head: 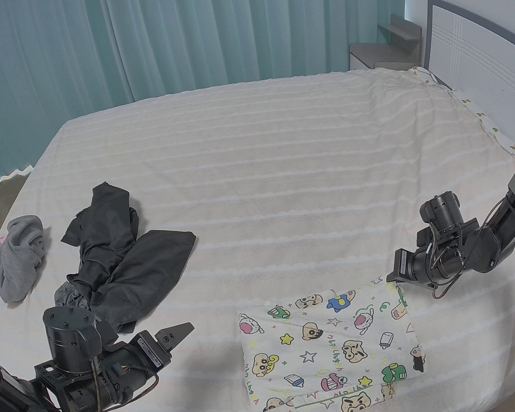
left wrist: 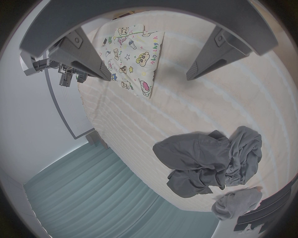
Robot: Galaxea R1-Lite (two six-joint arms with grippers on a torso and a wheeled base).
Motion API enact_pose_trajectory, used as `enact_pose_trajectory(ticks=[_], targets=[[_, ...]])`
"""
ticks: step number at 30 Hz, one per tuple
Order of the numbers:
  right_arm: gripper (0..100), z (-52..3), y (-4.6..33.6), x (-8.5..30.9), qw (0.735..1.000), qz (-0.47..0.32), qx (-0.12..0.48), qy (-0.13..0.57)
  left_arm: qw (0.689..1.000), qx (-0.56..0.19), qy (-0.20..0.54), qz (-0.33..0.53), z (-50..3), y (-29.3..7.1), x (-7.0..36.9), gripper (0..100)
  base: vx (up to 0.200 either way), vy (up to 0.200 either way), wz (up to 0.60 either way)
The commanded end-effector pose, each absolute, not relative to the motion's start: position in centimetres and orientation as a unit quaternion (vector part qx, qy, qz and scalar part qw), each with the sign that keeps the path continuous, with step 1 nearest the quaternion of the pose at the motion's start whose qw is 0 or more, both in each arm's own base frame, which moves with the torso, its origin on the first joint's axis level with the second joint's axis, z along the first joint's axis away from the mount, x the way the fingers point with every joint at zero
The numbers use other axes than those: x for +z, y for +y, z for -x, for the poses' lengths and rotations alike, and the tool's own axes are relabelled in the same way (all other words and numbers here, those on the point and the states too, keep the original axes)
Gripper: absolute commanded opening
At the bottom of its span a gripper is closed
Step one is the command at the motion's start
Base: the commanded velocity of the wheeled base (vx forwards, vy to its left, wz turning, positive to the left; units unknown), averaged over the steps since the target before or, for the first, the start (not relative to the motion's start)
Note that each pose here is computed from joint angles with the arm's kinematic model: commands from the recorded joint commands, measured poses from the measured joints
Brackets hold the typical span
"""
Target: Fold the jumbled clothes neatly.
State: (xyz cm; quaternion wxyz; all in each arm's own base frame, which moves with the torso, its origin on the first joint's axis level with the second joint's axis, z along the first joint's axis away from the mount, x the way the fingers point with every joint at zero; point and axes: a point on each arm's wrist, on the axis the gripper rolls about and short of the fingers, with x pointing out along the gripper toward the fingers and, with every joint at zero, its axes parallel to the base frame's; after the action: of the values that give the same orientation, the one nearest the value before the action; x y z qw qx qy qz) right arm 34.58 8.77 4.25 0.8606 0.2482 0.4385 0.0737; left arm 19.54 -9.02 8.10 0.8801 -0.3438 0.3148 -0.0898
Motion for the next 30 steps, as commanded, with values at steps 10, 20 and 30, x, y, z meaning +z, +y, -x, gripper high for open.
enact_pose_trajectory(ticks=[10,20,30], targets=[[0,-35.3,6.7,4.7,0.869,-0.263,0.054,0.415,0.88,-0.089,0.316,0.344,-19.6,-9.0,8.1,100,0.0,0.0,0.0],[0,-35.3,6.7,3.9,0.865,-0.26,0.05,0.426,0.88,-0.089,0.316,0.344,-19.6,-9.0,8.0,100,0.0,0.0,0.0],[100,-32.8,5.9,5.4,0.865,-0.266,0.045,0.424,0.88,-0.089,0.317,0.343,-19.6,-9.0,8.0,100,0.0,0.0,0.0]])
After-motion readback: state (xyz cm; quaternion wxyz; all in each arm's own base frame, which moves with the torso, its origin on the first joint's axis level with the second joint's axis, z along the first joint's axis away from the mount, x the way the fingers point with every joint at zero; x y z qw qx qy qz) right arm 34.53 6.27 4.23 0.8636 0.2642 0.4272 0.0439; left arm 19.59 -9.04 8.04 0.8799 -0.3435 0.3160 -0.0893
